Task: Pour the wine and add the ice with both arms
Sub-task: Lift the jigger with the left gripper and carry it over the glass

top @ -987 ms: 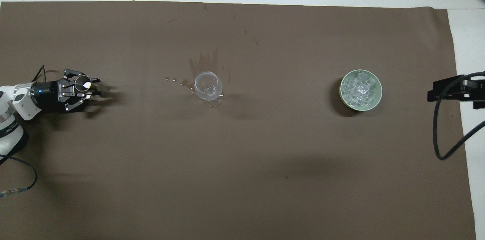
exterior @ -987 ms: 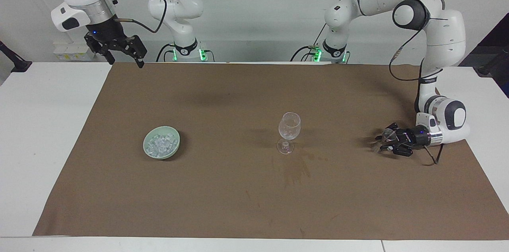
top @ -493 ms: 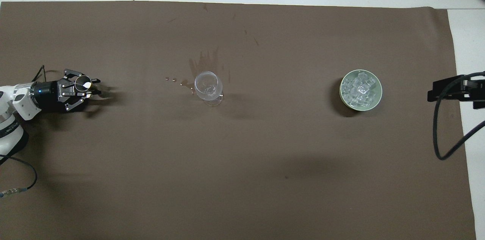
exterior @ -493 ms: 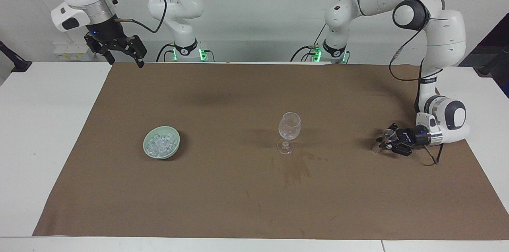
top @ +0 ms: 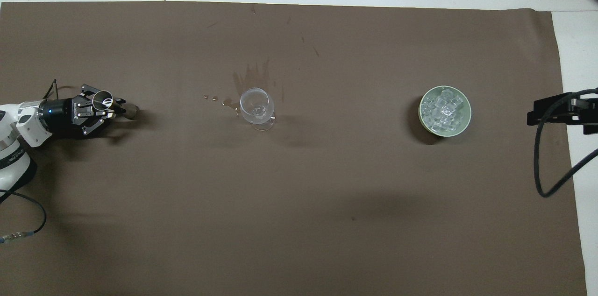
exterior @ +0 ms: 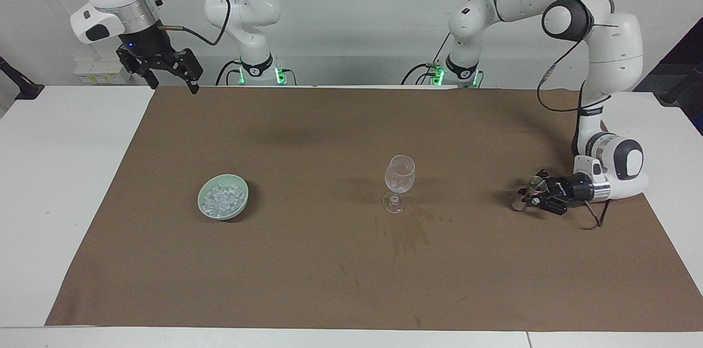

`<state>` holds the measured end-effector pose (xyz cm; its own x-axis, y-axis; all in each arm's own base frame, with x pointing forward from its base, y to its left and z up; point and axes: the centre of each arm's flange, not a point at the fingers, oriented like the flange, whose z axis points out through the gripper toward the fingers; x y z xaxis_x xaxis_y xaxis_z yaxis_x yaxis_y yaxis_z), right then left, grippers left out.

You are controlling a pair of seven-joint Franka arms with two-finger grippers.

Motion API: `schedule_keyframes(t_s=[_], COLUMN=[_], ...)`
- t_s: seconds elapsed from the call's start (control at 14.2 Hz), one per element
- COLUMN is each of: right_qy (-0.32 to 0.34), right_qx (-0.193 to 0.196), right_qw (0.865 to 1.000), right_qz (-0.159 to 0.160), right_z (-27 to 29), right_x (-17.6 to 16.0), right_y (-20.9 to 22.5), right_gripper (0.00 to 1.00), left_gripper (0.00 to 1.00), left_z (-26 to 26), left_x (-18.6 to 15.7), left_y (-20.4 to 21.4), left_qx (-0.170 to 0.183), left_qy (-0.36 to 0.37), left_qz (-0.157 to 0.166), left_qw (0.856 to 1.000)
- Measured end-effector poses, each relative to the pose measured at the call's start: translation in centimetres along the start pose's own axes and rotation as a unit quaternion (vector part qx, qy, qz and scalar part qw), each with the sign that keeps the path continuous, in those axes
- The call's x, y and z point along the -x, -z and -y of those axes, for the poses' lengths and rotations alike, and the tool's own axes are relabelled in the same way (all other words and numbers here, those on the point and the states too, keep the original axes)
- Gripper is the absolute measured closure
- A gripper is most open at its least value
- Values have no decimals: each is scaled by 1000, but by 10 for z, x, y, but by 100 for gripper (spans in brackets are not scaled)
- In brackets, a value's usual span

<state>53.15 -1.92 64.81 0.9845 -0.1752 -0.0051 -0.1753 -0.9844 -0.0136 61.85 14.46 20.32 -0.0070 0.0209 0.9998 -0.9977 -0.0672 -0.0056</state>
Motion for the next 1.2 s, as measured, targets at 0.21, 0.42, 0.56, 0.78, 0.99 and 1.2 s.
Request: schedule_keyframes(t_s=[0.21,0.42,0.56,0.78,0.99,1.2], right_qy=[0,0,0,0,0,0], right_qx=[0,0,0,0,0,0], right_qw=[1000,1000,1000,1000,1000,1000], right_qz=[0,0,0,0,0,0], right_z=[0,0,0,0,0,0], right_x=[0,0,0,0,0,0], right_y=[0,0,0,0,0,0], right_gripper=[0,0,0,0,0,0], left_gripper=[78,78,78,78,78,78], left_z=[10,18,21,24,25,25], left_x=[-36,-80,-98,-101,-112,-145], left_y=[-13,-35,-58,-99,-129,-150], left_qx=[12,31,48,75,94,93], left_qy=[-9,-25,-25,-25,-17,-16], left_qz=[11,31,39,44,51,78], left_qw=[1000,999,998,996,994,992])
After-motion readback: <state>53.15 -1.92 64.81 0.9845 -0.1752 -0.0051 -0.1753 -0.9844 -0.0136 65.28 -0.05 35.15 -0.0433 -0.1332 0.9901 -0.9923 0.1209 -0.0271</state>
